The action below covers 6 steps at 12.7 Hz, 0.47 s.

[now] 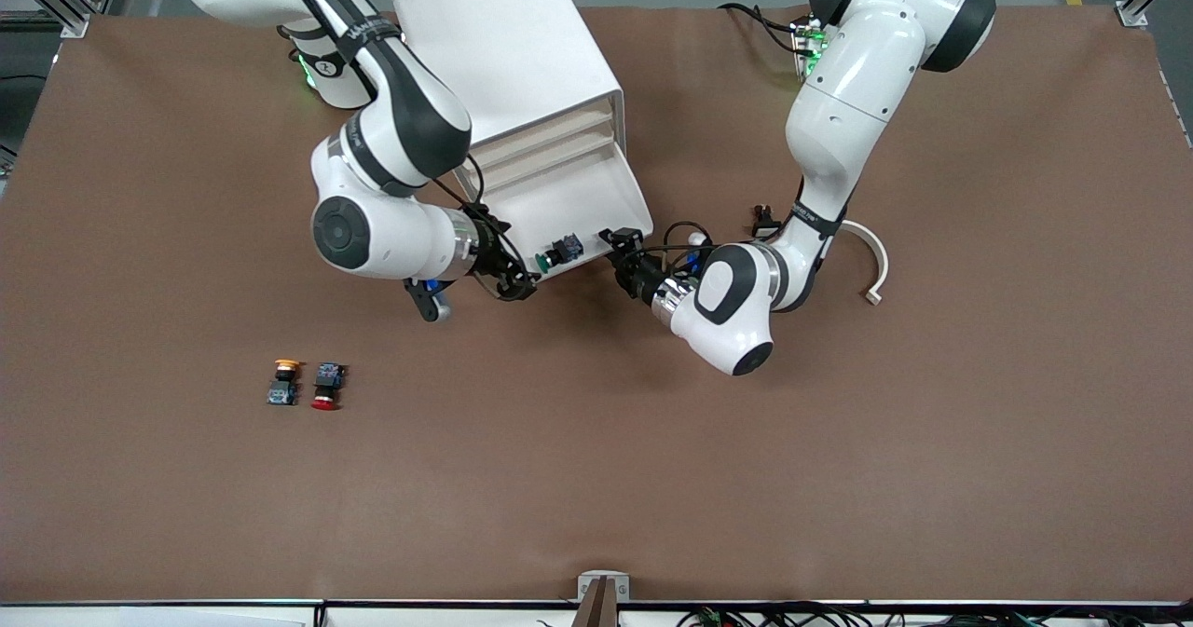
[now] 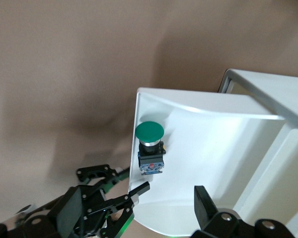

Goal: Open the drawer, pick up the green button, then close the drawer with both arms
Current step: 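Grasp the green button with the right gripper while the left gripper releases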

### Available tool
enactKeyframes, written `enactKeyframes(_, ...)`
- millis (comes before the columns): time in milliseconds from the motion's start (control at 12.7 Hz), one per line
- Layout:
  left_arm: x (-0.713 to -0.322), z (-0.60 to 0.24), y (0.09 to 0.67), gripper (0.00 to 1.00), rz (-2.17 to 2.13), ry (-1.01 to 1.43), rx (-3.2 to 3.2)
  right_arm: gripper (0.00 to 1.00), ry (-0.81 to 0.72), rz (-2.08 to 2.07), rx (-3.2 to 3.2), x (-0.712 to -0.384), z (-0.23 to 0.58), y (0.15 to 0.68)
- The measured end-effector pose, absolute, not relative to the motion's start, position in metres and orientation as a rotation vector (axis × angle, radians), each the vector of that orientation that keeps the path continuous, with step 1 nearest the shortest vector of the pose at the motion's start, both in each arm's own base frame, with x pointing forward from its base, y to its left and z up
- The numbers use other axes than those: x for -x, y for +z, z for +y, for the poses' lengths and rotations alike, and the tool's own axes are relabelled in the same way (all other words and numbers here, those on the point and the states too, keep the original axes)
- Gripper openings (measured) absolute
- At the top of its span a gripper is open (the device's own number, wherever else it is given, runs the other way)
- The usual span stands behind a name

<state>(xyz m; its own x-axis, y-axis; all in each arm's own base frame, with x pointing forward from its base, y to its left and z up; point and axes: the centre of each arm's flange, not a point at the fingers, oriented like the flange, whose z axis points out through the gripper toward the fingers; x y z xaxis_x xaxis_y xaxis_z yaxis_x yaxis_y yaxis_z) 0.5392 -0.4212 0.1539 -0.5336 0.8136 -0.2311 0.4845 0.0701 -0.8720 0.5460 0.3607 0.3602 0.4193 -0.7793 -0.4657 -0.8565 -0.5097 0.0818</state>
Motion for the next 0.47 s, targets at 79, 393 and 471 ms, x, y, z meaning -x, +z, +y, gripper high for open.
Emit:
enactKeyframes(79, -0.546, -0.416, 0.156, 0.59, -2.055, 1.443, 1.304, 1.00, 0.672, 1.453, 2.504, -0.538, 0.371, 0.355)
enactKeyframes(393, -0.588, -0.381, 0.187, 1.00, -2.142, 1.275, 1.443, 1.00, 0.597, 1.447, 2.508, -0.507, 0.398, 0.319)
enactKeyframes(471, -0.596, -0.371, 0.200, 1.00, -2.152, 1.173, 1.512, 1.00, 0.582, 1.448, 2.510, -0.500, 0.400, 0.309)
